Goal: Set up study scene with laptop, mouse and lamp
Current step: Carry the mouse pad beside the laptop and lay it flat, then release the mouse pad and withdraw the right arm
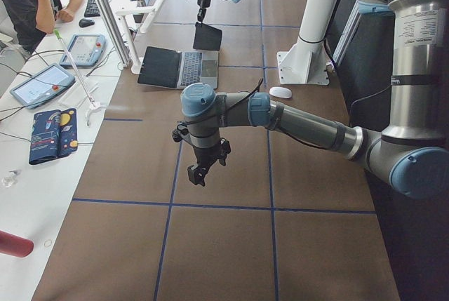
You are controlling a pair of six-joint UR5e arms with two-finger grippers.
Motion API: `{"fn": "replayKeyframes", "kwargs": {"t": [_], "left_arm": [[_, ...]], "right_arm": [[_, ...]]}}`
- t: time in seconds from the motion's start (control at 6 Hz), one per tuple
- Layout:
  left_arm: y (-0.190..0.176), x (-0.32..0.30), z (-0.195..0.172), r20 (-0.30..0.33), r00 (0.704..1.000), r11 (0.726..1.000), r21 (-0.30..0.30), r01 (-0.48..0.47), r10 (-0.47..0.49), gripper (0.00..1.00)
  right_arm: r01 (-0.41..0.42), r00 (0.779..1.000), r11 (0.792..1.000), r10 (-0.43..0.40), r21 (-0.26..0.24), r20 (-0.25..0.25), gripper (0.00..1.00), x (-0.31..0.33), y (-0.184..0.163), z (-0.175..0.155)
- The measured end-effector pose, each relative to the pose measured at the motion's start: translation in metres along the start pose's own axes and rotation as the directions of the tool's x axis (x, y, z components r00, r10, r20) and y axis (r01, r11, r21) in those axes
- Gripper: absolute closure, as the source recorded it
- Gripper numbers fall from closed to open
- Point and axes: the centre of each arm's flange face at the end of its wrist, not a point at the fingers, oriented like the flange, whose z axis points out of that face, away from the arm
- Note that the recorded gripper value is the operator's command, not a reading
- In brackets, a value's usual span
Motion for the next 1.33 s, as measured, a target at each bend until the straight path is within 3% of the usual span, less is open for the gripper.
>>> {"fn": "replayKeyframes", "kwargs": {"t": [0.17,0.67,1.0,1.33], "left_arm": [[0.000,0.000,0.000,0.000,1.000,1.000,0.001,0.001,-0.001,0.00],[-0.011,0.015,-0.022,0.031,0.999,0.999,0.038,0.015,-0.016,0.00],[-0.035,0.058,-0.054,0.058,0.993,0.990,0.102,0.101,-0.107,0.00],[-0.083,0.133,-0.048,0.027,0.989,0.981,0.137,0.139,-0.144,0.00]], "right_arm": [[-0.002,1.000,1.000,0.002,0.003,-0.013,0.00,0.006,-0.007,0.003],[0.038,0.999,0.999,-0.038,-0.023,-0.018,0.00,0.010,-0.007,0.006],[0.089,0.996,0.994,-0.090,-0.062,-0.007,0.00,0.044,-0.010,-0.009],[0.201,0.976,0.974,-0.208,-0.106,-0.058,0.00,0.105,0.004,-0.046]]}}
